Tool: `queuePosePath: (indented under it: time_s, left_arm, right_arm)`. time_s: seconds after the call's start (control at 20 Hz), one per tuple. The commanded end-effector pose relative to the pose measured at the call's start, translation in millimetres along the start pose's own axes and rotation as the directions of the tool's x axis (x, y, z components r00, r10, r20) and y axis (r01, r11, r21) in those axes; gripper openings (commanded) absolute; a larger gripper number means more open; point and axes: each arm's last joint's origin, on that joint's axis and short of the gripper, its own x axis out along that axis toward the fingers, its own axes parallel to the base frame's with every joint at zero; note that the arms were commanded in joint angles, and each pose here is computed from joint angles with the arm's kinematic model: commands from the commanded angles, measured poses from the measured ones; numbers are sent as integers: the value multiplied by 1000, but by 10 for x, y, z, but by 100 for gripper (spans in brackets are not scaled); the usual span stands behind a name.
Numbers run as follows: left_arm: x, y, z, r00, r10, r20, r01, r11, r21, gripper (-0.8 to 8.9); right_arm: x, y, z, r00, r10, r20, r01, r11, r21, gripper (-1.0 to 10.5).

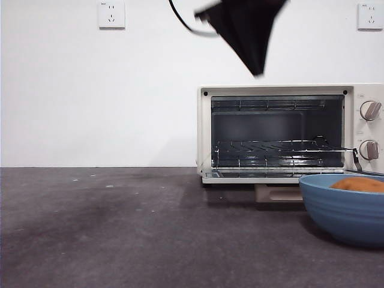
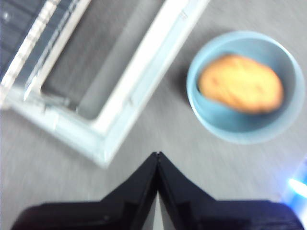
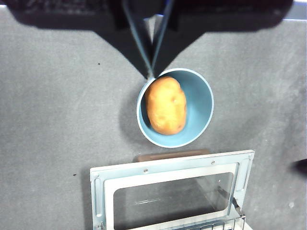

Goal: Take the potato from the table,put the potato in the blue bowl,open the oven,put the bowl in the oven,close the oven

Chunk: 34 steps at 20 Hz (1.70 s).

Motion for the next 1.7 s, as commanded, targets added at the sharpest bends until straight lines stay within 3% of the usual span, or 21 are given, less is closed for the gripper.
queuePosePath:
  time_s: [0.05,0.3,0.45,0.6,0.7,0.8,1.0,1.25,1.4,1.55,1.7]
  left_arm:
    - [-354,-67,-127,1000,-9,7,9,1000,29,-6]
    - [-1280,-108,-423,974,-35,225,30,999,25,-6]
    - [-1831,-145,-728,929,-91,358,83,996,39,-6]
    - [-2133,-166,-1118,898,-150,414,141,989,54,-6]
    - [-2157,-149,-1405,903,-146,404,147,989,28,-6]
    - [-2090,-125,-1708,923,-79,376,105,993,-49,-6]
    - [-1846,-89,-2278,947,97,306,-32,977,-212,-6]
    - [-1612,-97,-2764,952,134,273,-41,945,-323,-6]
    - [-1559,-76,-2934,937,212,276,-96,920,-380,-6]
    - [-1535,-70,-3040,930,231,285,-103,910,-403,-6]
    - [-1546,-66,-3068,928,231,294,-98,909,-405,-6]
  right_arm:
    - [15,-4,-11,1000,0,-13,0,1000,-3,1]
    - [97,-27,1,994,-3,-106,6,1000,23,1]
    - [198,-49,56,985,13,-171,-5,999,45,2]
    - [354,-84,133,966,34,-258,-15,997,75,48]
    - [479,-117,192,948,36,-315,-6,996,94,198]
    - [573,-142,238,939,37,-343,-2,995,103,262]
    - [759,-190,362,941,36,-337,1,994,110,259]
    - [1065,-220,474,922,47,-384,3,992,127,257]
    - [1317,-147,517,902,56,-428,-11,994,106,257]
    - [1585,-77,510,872,-44,-488,72,997,40,257]
    - [1804,-67,500,847,-65,-528,91,996,23,257]
